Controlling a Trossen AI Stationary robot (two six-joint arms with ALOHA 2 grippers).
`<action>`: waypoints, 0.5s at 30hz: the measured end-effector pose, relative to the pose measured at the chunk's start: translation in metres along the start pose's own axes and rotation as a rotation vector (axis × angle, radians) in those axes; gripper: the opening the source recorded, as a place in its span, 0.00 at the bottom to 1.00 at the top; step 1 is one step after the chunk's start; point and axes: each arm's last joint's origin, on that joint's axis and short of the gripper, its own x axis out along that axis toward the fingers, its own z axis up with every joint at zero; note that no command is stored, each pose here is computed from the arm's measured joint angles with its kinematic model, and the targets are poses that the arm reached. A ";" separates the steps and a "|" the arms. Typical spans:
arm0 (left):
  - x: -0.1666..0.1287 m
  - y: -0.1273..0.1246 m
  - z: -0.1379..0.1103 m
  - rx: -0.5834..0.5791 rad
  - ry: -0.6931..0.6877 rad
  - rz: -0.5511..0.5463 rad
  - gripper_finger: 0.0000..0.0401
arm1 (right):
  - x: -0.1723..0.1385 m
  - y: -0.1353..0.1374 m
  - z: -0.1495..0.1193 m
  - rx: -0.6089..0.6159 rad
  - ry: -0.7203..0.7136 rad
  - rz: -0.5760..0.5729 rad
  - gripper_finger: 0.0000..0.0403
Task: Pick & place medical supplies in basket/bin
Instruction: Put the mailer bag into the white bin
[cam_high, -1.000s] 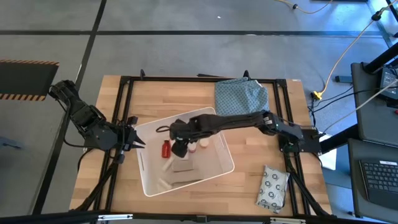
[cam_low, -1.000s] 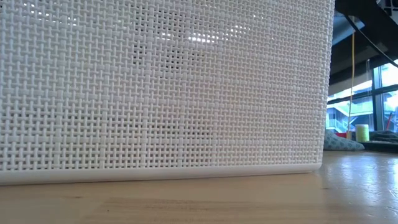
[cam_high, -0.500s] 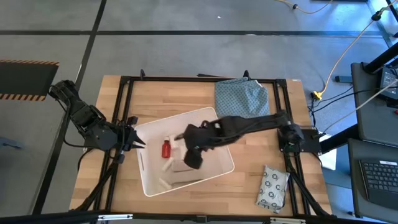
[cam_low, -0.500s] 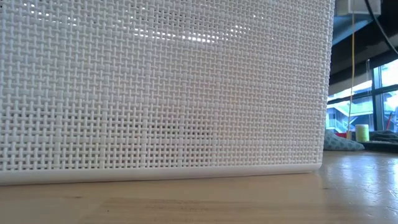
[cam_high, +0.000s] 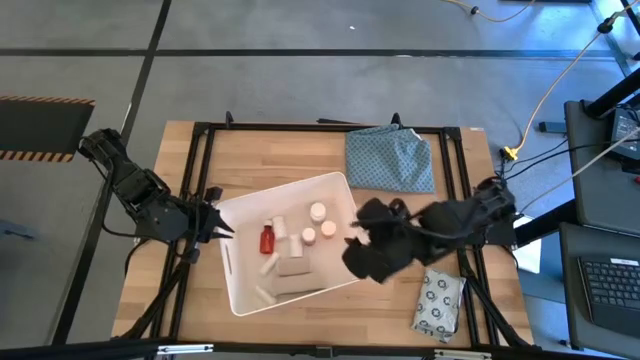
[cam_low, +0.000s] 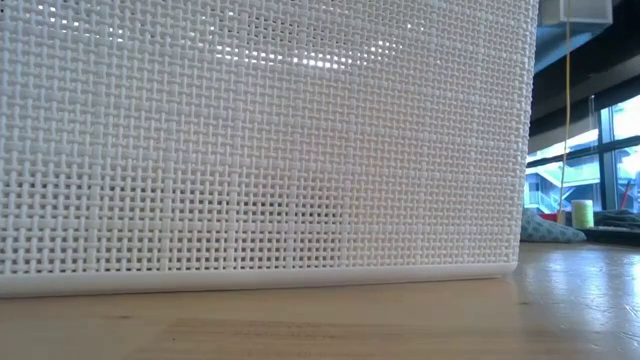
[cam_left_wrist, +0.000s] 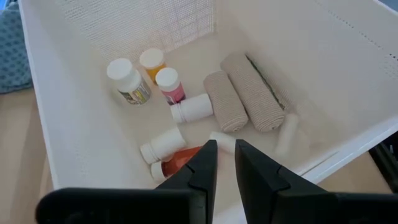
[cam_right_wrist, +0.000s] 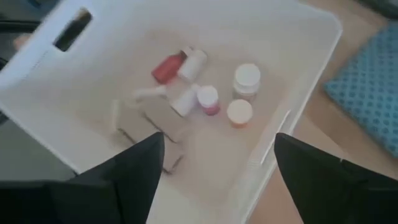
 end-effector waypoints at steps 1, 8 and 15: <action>0.000 0.000 0.000 0.000 -0.001 0.000 0.12 | -0.005 0.000 -0.002 0.000 -0.019 0.005 0.75; 0.000 0.000 0.001 -0.012 -0.009 0.005 0.14 | -0.025 0.006 -0.025 -0.077 0.021 0.071 0.75; 0.000 -0.001 0.004 -0.028 -0.043 -0.007 0.13 | -0.034 0.025 -0.066 -0.078 0.165 0.131 0.75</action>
